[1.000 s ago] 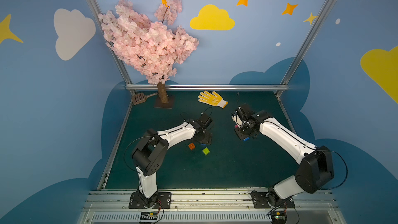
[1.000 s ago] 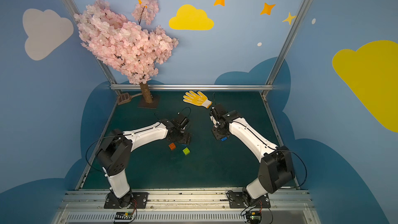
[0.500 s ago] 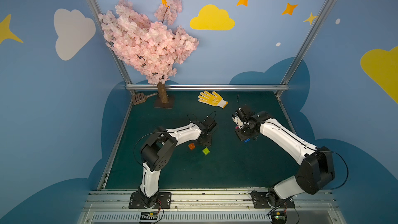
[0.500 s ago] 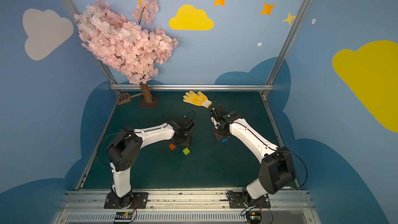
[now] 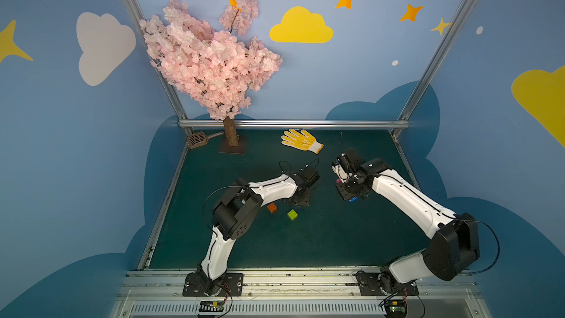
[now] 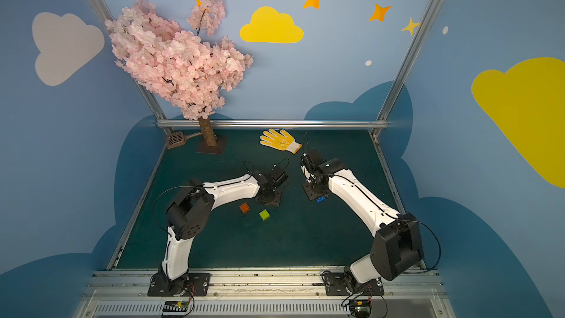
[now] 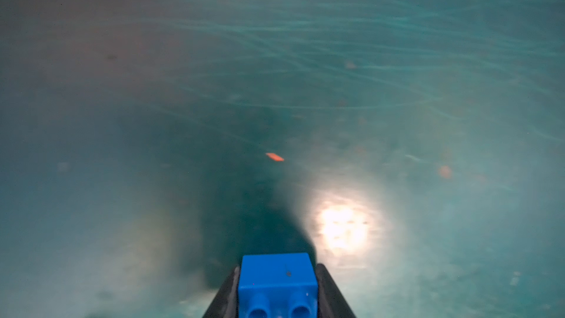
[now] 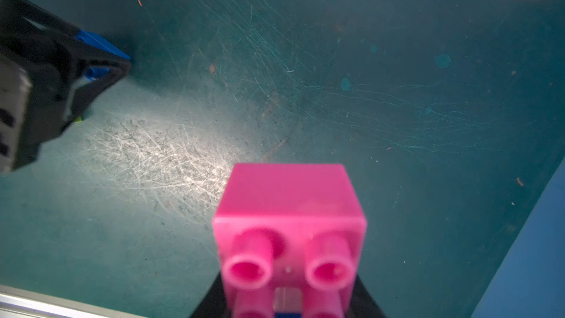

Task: Assemble the letter y with lego
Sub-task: Move the lego brick at the center of the board, then assemble the lego brick with the lego brick, then adjust the lego brick at the center of the board.

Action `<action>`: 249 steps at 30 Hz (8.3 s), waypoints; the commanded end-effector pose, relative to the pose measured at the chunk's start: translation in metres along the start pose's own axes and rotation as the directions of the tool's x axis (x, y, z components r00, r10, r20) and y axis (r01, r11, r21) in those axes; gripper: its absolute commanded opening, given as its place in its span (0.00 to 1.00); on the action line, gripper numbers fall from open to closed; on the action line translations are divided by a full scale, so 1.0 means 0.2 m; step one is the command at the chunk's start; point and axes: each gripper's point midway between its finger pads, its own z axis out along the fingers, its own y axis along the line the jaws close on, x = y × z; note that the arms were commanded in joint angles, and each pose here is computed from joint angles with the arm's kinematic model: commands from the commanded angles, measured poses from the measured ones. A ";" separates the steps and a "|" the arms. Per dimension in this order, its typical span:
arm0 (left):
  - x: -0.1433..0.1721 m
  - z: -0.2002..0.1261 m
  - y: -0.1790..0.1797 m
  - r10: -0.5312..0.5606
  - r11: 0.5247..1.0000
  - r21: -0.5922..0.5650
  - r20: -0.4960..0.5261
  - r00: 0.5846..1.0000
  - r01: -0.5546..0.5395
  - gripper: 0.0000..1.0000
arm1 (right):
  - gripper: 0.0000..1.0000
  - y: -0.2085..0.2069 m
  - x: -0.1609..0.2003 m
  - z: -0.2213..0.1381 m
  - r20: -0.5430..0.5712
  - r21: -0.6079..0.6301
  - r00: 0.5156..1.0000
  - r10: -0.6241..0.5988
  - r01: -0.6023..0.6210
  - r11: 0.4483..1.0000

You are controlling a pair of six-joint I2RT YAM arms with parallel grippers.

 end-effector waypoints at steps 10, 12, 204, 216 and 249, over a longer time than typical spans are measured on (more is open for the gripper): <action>0.08 -0.01 -0.06 -0.094 0.995 -0.029 -0.089 0.992 0.091 0.67 | 0.07 -0.03 -0.02 -0.05 0.020 -0.021 1.000 0.014 -0.013 1.000; 0.06 -0.05 -0.05 -0.106 0.994 -0.027 -0.088 0.990 0.104 0.83 | 0.08 0.02 -0.05 -0.06 0.045 -0.066 0.999 -0.027 0.030 0.997; -0.19 -0.61 1.25 -0.433 0.899 0.133 0.129 0.892 0.417 1.00 | 0.39 0.77 -0.15 0.63 -0.020 -0.270 0.707 -0.707 0.677 0.685; -0.17 -0.60 1.12 -0.389 0.916 0.153 0.114 0.914 0.370 0.97 | 0.03 0.74 -0.23 0.44 0.035 -0.238 0.763 -0.646 0.634 0.736; 0.28 -0.12 0.11 0.149 0.987 0.082 -0.152 0.977 -0.138 0.74 | 0.01 0.07 -0.04 -0.11 0.018 -0.046 0.999 -0.027 0.028 0.999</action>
